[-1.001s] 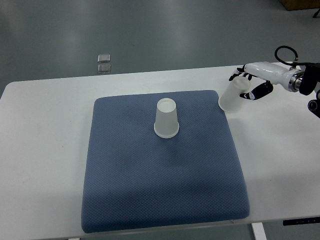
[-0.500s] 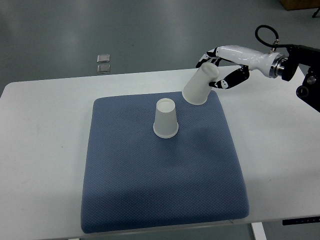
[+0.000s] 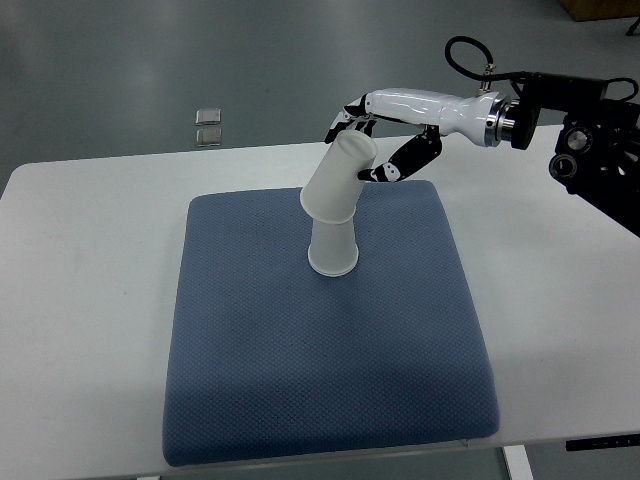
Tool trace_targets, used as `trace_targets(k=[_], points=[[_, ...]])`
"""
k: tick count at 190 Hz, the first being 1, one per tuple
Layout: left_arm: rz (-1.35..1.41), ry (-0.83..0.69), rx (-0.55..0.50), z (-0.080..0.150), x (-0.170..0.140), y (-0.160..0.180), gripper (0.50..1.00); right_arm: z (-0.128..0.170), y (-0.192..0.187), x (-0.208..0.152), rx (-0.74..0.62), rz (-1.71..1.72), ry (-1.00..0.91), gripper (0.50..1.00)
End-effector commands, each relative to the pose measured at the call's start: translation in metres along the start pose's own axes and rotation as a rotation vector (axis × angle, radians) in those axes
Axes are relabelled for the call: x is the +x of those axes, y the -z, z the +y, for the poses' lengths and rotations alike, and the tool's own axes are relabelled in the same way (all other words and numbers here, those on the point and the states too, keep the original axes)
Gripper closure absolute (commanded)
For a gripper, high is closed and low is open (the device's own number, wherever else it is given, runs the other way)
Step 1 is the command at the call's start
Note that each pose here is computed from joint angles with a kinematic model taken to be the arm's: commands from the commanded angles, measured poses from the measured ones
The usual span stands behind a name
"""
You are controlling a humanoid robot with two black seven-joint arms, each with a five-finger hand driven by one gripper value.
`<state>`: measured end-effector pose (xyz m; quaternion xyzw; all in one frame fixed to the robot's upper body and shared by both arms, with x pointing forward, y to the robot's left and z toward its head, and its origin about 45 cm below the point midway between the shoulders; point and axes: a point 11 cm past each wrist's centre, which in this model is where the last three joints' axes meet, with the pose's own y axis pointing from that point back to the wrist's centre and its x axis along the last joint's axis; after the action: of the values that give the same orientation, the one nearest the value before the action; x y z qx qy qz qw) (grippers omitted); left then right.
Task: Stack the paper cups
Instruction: 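Lower the held cup onto the upside-down cup on the pad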
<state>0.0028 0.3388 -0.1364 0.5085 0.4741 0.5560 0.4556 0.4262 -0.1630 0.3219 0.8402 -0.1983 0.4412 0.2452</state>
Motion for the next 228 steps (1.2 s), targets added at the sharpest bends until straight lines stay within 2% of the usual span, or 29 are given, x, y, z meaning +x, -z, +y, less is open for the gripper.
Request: trace_targets(k=[1,228], points=[[0.000,0.000,0.000,0.000,0.000,0.000,0.500,-0.005,0.004,-0.003,0.010,0.002,0.016,0.863],[0.000,0.000,0.000,0.000,0.000,0.000,0.500,-0.003,0.008,0.006,-0.013,0.103,0.048,0.857]])
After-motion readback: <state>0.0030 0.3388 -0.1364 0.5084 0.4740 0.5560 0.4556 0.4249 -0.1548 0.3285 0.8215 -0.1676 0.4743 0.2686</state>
